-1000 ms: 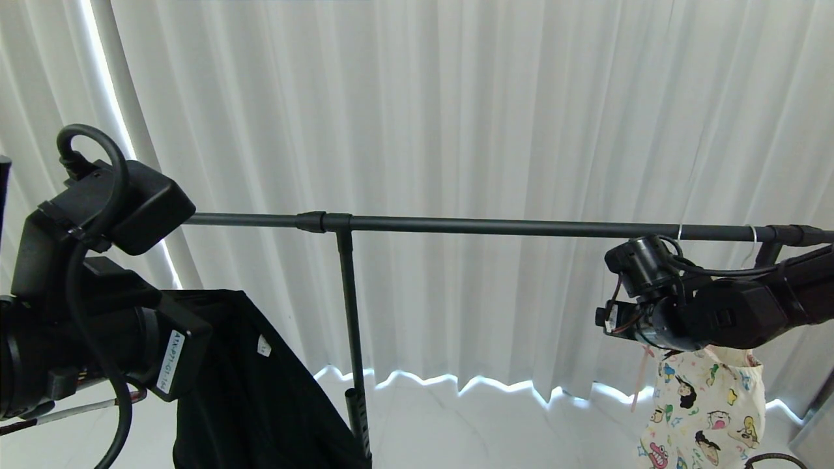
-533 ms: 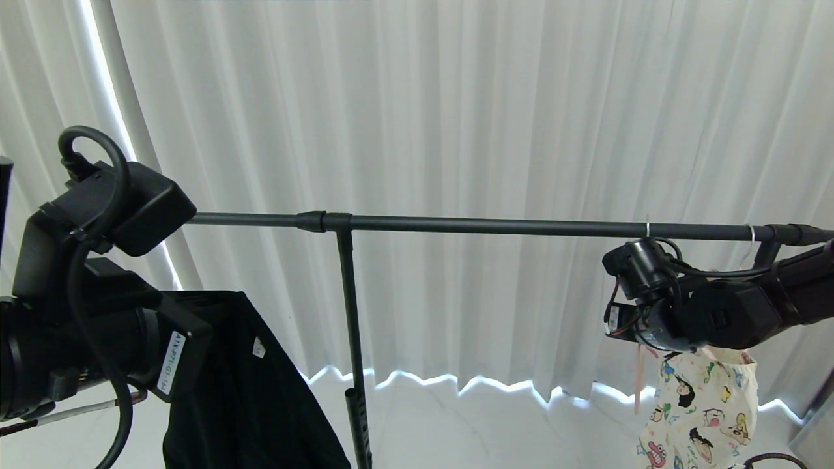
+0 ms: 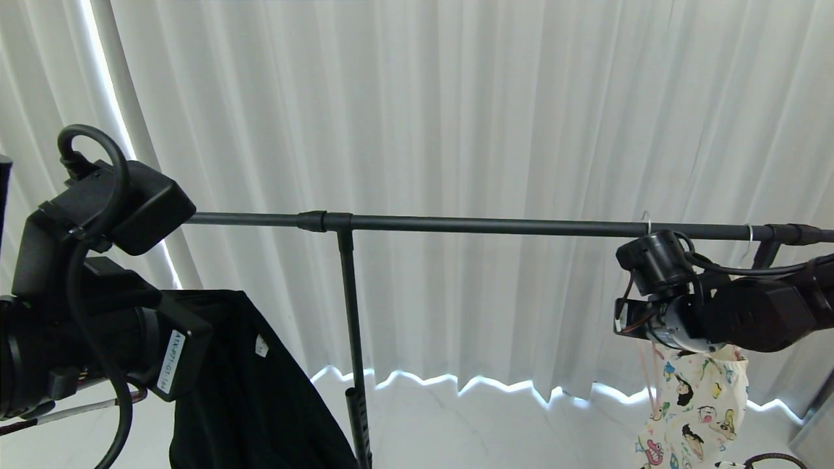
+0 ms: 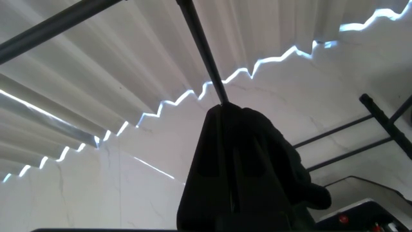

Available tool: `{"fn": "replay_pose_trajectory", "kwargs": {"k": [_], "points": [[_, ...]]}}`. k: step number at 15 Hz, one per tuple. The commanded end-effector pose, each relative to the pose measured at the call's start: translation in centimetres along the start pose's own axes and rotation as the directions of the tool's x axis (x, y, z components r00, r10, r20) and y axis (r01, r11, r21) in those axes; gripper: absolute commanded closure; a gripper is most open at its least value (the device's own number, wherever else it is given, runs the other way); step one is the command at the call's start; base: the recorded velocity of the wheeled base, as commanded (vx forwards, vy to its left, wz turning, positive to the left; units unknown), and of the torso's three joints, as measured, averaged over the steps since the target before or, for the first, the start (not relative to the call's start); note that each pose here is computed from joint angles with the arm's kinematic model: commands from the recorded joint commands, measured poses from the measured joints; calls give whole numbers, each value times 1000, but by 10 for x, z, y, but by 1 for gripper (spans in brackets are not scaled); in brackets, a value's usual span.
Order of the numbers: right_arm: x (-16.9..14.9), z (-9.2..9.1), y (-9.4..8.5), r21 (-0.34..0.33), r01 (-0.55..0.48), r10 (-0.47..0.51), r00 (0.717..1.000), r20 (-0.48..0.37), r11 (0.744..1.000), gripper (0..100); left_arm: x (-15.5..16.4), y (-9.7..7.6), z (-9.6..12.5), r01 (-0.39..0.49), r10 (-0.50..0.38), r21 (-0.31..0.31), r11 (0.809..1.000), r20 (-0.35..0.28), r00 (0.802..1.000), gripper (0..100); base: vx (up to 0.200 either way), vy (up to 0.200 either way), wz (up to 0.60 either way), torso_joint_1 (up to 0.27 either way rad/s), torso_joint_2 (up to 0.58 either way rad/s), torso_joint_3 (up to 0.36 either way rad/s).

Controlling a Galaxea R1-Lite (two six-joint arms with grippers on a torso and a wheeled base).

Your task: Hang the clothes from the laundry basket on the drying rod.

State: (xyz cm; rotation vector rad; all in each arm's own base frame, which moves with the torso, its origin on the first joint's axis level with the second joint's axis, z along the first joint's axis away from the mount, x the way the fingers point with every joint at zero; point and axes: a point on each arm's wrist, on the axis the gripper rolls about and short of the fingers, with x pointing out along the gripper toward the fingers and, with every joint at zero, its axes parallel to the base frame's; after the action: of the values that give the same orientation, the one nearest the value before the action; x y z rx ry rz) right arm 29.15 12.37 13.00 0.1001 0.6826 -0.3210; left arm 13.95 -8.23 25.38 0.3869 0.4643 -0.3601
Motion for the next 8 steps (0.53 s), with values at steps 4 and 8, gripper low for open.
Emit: {"fn": "replay_pose_trajectory", "kwargs": {"k": [4,8], "points": [[-34,2,-25,-85,-94,99,993,60,992,100,0,0,0,-1,1,0,1000,1,1000,100,0,0,0,0,0,0],[-38,6,-39,-153,-127,145,983,116,980,100,-1,0,1,-2,2,-1,1000,4,1000,100,0,0,0,0,0,0]]}}
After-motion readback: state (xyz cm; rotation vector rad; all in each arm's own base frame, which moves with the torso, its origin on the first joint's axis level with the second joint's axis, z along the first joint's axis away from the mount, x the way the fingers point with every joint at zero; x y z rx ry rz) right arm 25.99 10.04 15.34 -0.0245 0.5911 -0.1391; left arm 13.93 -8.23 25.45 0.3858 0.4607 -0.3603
